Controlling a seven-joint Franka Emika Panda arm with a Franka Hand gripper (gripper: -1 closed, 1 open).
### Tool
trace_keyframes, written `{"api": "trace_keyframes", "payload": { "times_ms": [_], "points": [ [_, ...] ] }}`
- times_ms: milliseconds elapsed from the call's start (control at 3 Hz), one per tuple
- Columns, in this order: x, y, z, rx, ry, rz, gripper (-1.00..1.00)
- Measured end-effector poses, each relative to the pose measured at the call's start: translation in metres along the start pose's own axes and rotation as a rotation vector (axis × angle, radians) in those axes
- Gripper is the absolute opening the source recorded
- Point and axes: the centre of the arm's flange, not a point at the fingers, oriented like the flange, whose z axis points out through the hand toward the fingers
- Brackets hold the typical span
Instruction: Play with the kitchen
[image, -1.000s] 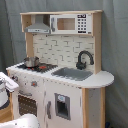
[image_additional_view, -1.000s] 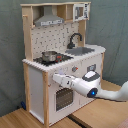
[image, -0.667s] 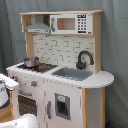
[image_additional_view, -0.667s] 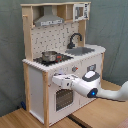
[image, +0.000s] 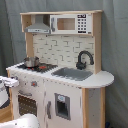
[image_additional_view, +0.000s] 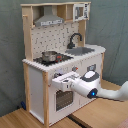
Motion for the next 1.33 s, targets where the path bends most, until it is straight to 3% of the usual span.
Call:
{"api": "trace_keyframes", "payload": {
  "times_ms": [333,667,1000,1333],
  "points": [
    [0.0007,0.0005,0.0000,-0.002,0.001,-0.104,-1.00],
    [0.0007,0.0005,0.0001,-0.002,0.001,-0.126,-1.00],
    [0.0008,0.0006,0.0000,-0.002,0.001,-0.126,1.00],
    [-0.0014,0.0031,-0.0009,0.019,0.021,0.018,1.00]
  ]
}}
